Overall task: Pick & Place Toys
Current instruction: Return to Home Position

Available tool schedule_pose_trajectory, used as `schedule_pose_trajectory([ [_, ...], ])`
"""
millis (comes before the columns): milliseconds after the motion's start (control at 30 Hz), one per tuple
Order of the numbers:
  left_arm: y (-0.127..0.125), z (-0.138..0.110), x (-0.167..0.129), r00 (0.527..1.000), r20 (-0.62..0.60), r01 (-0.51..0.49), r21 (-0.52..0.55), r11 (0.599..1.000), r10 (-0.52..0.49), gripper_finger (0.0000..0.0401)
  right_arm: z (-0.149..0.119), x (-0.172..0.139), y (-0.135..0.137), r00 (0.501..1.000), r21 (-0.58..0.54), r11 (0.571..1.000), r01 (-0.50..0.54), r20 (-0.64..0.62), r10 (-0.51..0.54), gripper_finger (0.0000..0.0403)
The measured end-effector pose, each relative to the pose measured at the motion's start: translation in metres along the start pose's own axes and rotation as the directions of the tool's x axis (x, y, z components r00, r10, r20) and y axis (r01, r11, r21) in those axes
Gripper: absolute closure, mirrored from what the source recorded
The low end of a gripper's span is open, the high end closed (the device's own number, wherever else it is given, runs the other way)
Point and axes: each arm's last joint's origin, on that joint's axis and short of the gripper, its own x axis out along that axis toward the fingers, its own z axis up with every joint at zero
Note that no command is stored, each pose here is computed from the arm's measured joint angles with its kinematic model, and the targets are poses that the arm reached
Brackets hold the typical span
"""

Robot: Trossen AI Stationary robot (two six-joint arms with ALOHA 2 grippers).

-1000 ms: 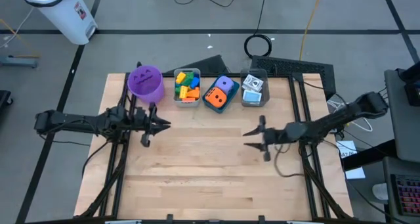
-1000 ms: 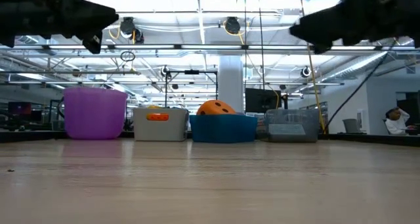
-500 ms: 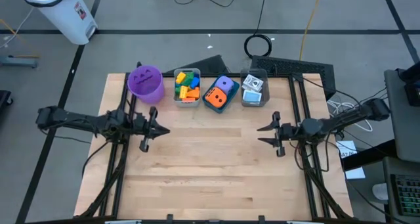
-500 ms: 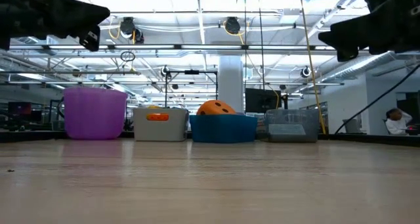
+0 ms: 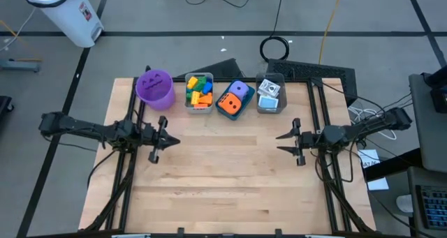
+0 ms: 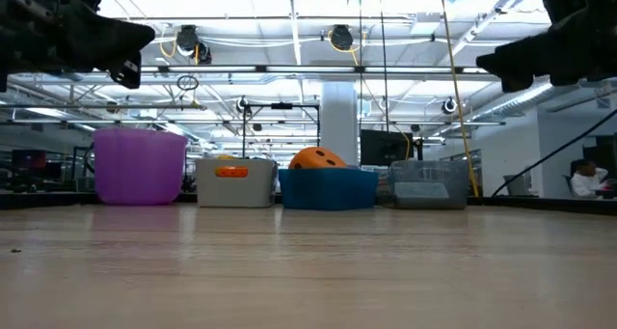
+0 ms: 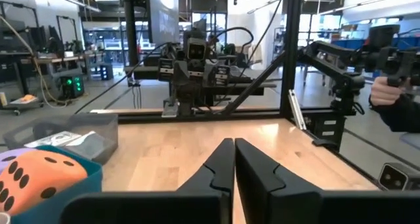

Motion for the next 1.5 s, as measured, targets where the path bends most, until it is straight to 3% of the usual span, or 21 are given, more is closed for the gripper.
schedule_pose_trajectory([
  [133,0.002,-0.001,0.0,1.0,-0.01,-0.014,0.002,1.0,0.014,0.0397,-0.004,-0.002,0.0,0.999,0.002,1.0,-0.003,-0.038,0.003,0.0248],
  [367,0.005,0.0,-0.002,0.999,-0.009,-0.042,-0.005,0.999,0.042,0.0379,-0.008,-0.006,-0.001,0.997,-0.007,1.0,-0.005,-0.08,0.004,0.0248],
  [533,0.006,0.001,-0.007,0.999,-0.006,-0.051,-0.032,0.998,0.051,0.0397,-0.01,-0.011,-0.002,0.995,-0.008,1.0,-0.005,-0.097,0.004,0.0248],
  [833,0.005,0.003,-0.017,1.0,0.008,-0.029,-0.053,0.998,0.029,0.0377,-0.005,-0.02,-0.004,1.0,-0.005,1.0,0.001,-0.031,-0.001,0.0248],
  [1100,0.005,-0.004,-0.02,0.997,-0.07,-0.031,-0.058,0.998,0.027,0.0397,-0.004,-0.024,-0.005,1.0,-0.017,1.0,0.001,-0.013,-0.001,0.0248],
  [1267,0.005,-0.005,-0.02,0.997,-0.075,-0.032,-0.06,0.998,0.027,0.0377,-0.004,-0.025,-0.006,1.0,-0.038,0.999,0.001,-0.01,-0.001,0.0248],
  [1500,0.005,-0.005,-0.02,0.997,-0.075,-0.035,-0.085,0.996,0.029,0.0383,-0.004,-0.025,-0.006,1.0,-0.024,1.0,-0.001,-0.013,0.0,0.0298],
])
